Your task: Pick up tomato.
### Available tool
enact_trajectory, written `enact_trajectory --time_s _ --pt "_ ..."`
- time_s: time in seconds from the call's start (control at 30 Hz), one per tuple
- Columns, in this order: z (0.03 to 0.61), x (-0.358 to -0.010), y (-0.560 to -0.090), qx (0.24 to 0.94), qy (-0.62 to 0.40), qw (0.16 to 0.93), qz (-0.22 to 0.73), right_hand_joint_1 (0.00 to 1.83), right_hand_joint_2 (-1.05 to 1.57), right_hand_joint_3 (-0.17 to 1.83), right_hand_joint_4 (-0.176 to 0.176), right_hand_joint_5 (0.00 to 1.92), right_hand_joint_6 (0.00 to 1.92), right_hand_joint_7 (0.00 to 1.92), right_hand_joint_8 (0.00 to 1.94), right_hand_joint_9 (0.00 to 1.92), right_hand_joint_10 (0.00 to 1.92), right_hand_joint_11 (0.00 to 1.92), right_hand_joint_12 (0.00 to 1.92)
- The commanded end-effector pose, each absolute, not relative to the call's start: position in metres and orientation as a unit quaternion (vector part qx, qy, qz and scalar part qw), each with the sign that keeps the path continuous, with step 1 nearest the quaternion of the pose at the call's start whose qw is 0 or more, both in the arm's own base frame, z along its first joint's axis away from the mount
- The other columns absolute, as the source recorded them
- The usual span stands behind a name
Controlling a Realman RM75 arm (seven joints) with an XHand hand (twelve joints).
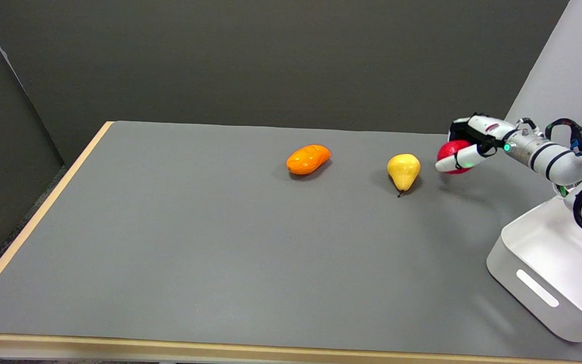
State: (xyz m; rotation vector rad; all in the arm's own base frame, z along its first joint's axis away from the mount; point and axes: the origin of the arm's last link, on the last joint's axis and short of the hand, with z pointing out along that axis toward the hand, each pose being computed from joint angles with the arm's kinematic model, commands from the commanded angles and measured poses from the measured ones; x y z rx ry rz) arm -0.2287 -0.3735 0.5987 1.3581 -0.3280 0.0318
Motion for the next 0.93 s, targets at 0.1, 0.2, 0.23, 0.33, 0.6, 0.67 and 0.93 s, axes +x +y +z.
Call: enact_trajectory --time_s 0.1,0.2,0.23,0.33,0.6,0.67,0.93 --pt "0.577 -0.127 -0.361 0.687 -0.053 0.678 0.256 1.33 1.17 0.15 -0.162 0.54 1.62 0.79 1.27 0.79 1.48 0.96 1.91" --pt "0.584 -0.113 -0.341 0.681 -0.036 0.674 0.286 1.34 1.15 0.18 -0.163 0.54 1.61 0.8 1.26 0.79 1.48 0.93 1.92" --pt "0.585 -0.111 -0.335 0.68 -0.034 0.673 0.289 1.34 1.16 0.17 -0.159 0.54 1.62 0.8 1.27 0.79 1.49 0.95 1.92" --pt "0.593 -0.095 -0.311 0.668 -0.013 0.674 0.316 1.34 1.14 0.22 -0.16 0.55 1.61 0.8 1.27 0.79 1.48 0.97 1.92" --pt "0.614 -0.085 -0.243 0.614 0.004 0.709 0.346 1.34 1.12 0.24 -0.155 0.56 1.6 0.81 1.26 0.8 1.48 0.97 1.92" --pt "0.615 -0.088 -0.228 0.604 0.002 0.715 0.351 1.34 1.12 0.24 -0.156 0.56 1.6 0.81 1.25 0.8 1.48 0.98 1.92" --pt "0.608 -0.096 -0.175 0.571 0.003 0.734 0.368 1.34 1.12 0.24 -0.156 0.56 1.61 0.8 1.27 0.8 1.48 0.98 1.92"
